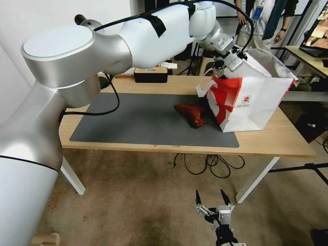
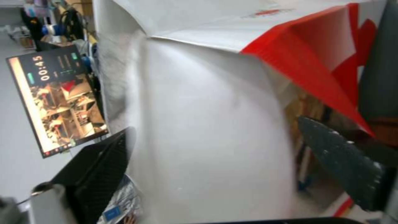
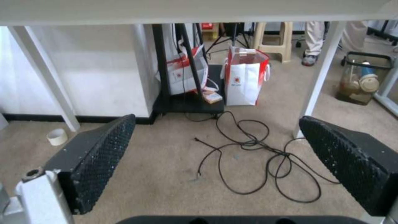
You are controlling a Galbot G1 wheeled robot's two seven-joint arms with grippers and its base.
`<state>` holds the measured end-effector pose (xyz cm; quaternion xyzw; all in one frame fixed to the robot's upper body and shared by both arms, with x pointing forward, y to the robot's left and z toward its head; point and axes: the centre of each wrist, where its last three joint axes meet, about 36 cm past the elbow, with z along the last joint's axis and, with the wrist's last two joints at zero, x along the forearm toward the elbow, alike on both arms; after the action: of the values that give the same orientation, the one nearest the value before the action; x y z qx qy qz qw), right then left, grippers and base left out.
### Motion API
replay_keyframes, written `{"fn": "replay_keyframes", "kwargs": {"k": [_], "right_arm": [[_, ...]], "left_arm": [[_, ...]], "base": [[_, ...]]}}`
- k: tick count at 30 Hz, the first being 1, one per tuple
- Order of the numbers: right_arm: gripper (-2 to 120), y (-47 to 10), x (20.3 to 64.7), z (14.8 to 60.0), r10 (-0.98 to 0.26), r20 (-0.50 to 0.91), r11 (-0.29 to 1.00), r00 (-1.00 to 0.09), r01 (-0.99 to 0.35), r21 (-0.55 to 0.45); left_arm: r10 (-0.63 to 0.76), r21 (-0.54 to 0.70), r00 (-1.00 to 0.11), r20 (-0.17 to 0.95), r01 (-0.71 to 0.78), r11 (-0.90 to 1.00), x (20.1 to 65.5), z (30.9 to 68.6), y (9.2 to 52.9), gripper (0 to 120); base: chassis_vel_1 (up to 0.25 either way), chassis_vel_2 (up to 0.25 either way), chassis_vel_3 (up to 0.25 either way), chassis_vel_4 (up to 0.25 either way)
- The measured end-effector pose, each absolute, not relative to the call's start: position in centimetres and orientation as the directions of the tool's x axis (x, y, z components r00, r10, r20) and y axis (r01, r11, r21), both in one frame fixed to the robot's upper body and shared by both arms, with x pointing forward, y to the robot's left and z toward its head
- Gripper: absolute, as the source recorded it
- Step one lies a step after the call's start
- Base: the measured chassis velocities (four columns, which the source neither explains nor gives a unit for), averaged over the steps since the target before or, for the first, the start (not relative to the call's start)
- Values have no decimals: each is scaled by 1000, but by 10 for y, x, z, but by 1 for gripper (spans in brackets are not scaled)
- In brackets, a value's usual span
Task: Sweep shrimp from table into container with towel, then put container into takeout bag.
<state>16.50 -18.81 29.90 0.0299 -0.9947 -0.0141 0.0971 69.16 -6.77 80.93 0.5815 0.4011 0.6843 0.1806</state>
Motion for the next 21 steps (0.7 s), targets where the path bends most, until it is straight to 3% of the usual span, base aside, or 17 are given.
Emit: {"fn": "replay_keyframes", "kwargs": {"k": [10,21], "right_arm": [[100,-189,165,298,-66,199,998,-978,-61,29],[100,-190,166,298,-74,202,997,-977,-70,26]], "left_arm": [[731,775,-257,632,231,-588,691,811,-68,100],[790,823,-246,561,266,-501,679,840,-73,100]], "base": [[0,0,0,0],[0,0,0,0]]}}
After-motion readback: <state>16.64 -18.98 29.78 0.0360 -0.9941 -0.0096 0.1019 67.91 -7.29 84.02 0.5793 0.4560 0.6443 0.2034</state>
